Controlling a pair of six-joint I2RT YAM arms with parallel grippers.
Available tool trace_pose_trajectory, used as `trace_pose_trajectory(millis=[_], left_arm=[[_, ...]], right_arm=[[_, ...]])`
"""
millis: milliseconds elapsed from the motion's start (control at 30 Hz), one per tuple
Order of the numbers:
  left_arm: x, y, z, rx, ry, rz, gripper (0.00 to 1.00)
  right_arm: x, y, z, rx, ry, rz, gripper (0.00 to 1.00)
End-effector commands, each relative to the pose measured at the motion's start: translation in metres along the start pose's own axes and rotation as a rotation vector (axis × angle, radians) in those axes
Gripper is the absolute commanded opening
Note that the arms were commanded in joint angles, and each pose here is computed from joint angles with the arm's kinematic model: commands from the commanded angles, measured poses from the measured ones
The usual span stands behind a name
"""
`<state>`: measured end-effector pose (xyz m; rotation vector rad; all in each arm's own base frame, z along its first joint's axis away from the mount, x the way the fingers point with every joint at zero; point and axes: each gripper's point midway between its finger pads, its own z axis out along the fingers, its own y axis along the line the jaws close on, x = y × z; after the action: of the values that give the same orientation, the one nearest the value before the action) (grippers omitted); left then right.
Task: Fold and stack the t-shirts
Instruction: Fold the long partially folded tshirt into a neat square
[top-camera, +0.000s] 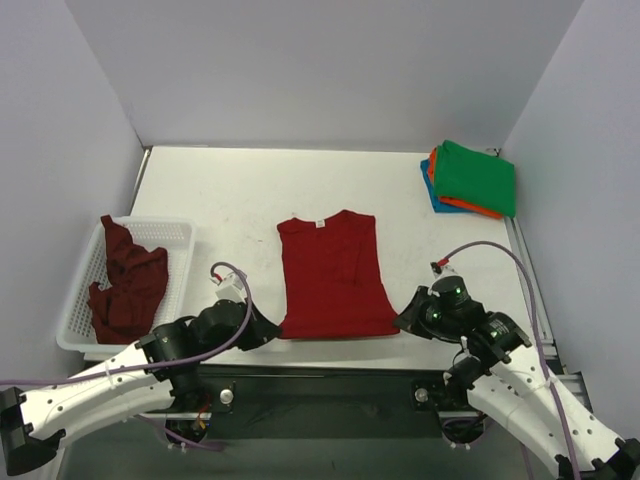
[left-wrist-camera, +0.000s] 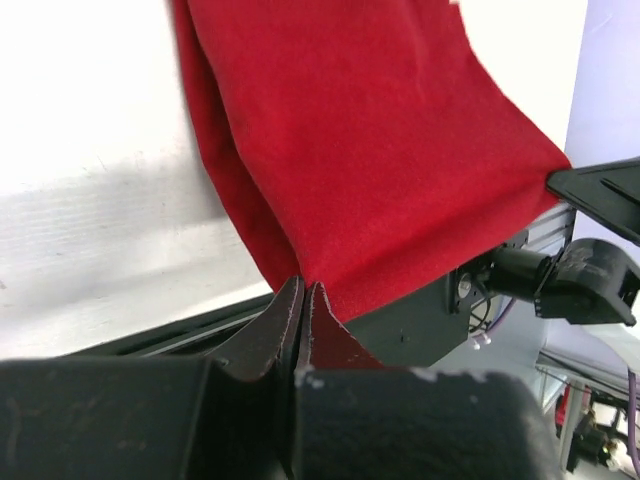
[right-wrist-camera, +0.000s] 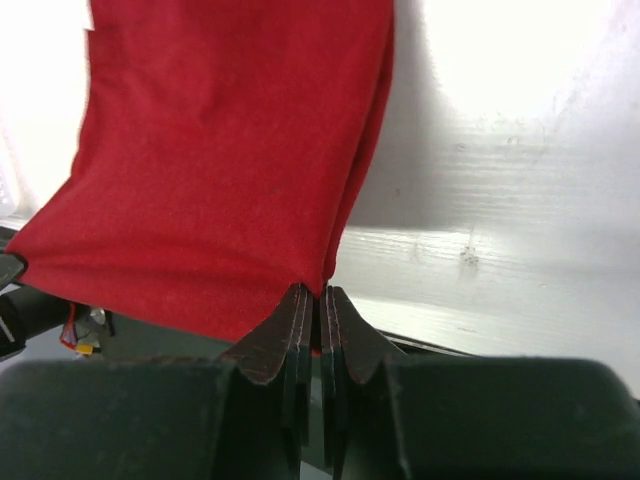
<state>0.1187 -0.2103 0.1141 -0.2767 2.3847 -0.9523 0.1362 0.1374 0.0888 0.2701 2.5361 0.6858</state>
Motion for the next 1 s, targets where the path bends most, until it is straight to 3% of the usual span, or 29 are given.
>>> trace_pose_trajectory(millis=[0, 267, 533, 767, 967], left_arm=[[-0.020, 0.005, -0.013, -0.075, -0.072, 0.040, 0.00], [-0.074, -0.039, -0.005, -0.075, -0.166, 0.121, 0.00], [-0.141, -0.058, 0.024, -0.064, -0.200, 0.094, 0.00], [-0.202, -0.060, 0.054, -0.088, -0.232, 0.062, 0.00], [-0.242, -0.046, 0.097, -0.133, -0.188, 0.013, 0.00]], right_arm=[[-0.016, -0.008, -0.015, 0.097, -0.040, -0.057, 0.00], [-0.063, 0.019, -0.013, 0.156, -0.073, -0.131, 0.00], [-0.119, 0.048, 0.008, 0.207, -0.092, -0.157, 0.00], [-0.174, 0.056, 0.031, 0.183, -0.077, -0.078, 0.00], [-0.221, 0.057, 0.068, 0.167, -0.022, -0.035, 0.00]])
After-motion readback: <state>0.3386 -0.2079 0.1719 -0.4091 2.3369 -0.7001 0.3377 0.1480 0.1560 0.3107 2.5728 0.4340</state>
